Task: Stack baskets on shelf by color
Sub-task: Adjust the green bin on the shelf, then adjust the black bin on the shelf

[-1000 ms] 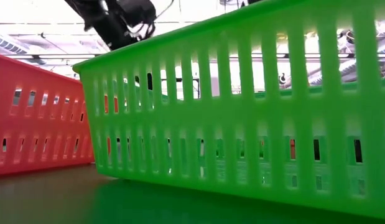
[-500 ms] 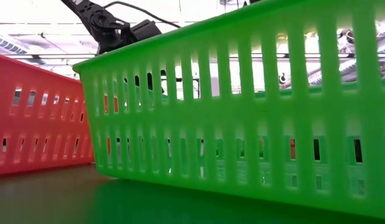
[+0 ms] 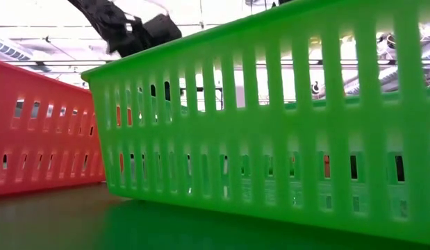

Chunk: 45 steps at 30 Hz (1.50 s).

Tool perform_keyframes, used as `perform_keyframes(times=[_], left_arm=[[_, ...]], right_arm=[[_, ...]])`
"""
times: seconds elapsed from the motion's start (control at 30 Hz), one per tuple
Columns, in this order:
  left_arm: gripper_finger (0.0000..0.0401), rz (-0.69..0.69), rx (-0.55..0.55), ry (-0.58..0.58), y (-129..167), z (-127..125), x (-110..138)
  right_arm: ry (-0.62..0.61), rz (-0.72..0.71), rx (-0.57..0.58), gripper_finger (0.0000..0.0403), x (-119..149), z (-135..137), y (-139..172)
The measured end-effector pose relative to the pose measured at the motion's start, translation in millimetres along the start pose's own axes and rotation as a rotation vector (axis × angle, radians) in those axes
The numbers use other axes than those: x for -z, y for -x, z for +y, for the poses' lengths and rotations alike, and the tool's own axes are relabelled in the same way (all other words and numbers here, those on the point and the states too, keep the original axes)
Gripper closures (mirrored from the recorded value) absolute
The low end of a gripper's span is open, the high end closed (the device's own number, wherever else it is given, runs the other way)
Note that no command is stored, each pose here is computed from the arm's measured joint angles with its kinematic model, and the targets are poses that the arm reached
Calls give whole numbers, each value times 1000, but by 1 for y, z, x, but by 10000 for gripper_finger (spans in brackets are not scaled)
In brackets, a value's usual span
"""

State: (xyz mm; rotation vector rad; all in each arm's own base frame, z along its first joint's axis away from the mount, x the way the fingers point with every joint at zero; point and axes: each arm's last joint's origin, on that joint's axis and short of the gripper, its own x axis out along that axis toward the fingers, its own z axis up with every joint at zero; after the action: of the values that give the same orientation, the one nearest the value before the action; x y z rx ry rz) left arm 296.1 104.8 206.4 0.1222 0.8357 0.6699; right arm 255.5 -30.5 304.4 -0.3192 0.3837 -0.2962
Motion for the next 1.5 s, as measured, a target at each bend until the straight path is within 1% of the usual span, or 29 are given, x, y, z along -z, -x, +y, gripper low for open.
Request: perform_keyframes(times=[0.07, 0.2, 0.3, 0.33, 0.4, 0.5, 0.57, 0.67, 0.8, 1.03, 1.2, 1.5], left_arm=[[384, -46, 13, 9, 17, 1, -7], [384, -71, 60, 4, 55, 7, -8], [384, -14, 111, 0, 83, 13, 2], [384, 26, 115, 4, 91, 15, 8], [384, 110, 109, 19, 105, 20, 21], [384, 213, 76, 54, 118, 24, 39], [384, 253, 43, 63, 118, 25, 51], [384, 293, 25, 67, 111, 24, 67], [385, 338, -4, 81, 102, 28, 78], [385, 374, -54, 118, 95, 40, 82], [385, 395, -100, 107, 91, 44, 83], [384, 414, -147, 86, 89, 44, 85]], right_arm=[[1, 1, 0, 360, 0, 0, 0], [4, 7, -3, 360, 1, 0, 0], [8, 14, -5, 360, 1, 0, 0], [11, 20, -7, 360, 2, 1, 0], [16, 24, -8, 360, 2, 1, 0], [24, 27, -10, 360, 3, 1, 0], [28, 27, -10, 360, 3, 1, 0], [29, 27, -10, 360, 3, 1, 0], [28, 27, -10, 360, 3, 1, 0], [28, 27, -10, 360, 3, 1, 0], [30, 27, -10, 360, 3, 1, 0], [30, 26, -10, 360, 2, 1, 0]])
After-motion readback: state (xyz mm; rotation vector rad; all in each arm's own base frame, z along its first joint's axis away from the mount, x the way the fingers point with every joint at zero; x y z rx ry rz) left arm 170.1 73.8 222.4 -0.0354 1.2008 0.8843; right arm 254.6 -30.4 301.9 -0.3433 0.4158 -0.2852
